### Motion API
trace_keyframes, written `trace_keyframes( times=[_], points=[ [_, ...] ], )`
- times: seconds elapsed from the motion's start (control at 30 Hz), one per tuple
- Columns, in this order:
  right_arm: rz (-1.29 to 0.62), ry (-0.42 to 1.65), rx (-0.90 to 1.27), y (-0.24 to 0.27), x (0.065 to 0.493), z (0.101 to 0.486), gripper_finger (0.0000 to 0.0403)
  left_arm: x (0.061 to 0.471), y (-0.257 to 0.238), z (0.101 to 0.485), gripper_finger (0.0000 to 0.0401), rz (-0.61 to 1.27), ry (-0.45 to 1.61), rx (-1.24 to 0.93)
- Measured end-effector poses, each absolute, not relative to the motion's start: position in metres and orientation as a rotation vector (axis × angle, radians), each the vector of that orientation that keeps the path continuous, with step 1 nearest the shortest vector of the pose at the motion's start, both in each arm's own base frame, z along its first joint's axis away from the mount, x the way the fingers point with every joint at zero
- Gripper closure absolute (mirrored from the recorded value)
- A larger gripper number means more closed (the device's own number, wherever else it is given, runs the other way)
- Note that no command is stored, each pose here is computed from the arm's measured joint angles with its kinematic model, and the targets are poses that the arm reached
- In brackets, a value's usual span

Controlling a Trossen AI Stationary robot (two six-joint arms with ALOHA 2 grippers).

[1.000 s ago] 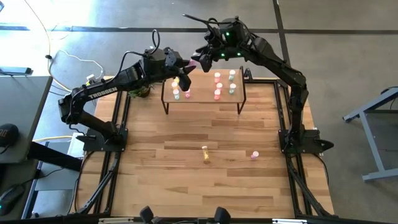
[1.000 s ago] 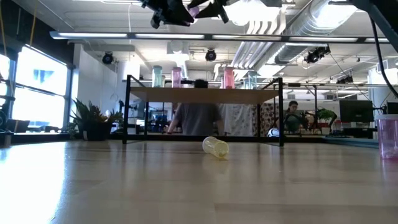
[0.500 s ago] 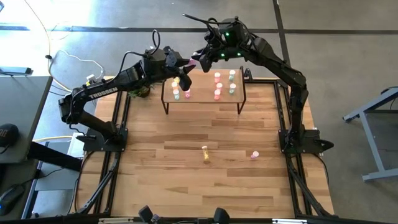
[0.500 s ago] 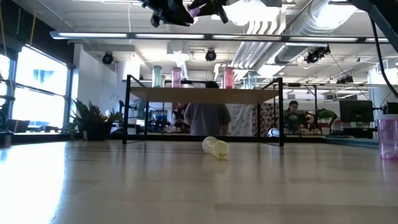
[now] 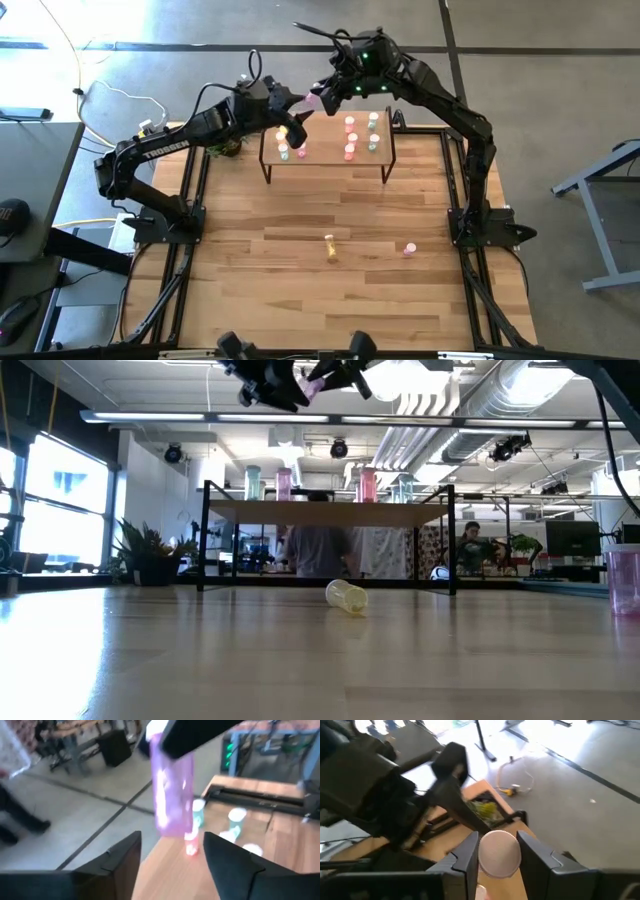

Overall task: Pick and place medicine bottles onto shelf by color
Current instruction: Adjust the pink pill bottles on the shelf

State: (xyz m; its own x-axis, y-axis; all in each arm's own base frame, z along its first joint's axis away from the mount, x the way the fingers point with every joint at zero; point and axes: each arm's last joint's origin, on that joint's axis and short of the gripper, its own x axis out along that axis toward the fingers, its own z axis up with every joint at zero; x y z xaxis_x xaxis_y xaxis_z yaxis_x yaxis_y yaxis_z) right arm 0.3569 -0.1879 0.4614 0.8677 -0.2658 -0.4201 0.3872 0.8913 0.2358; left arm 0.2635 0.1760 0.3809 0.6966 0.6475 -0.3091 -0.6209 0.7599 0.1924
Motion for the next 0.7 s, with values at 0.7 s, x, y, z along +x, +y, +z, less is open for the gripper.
trace_keyframes(
  times=[0.7],
  points=[
    [-0.468, 0.63, 0.286, -0.212, 0.388, 0.399, 0.0304, 0.251, 0.17, 0.389, 0.0165, 0.779, 0.472, 0.036]
  ],
)
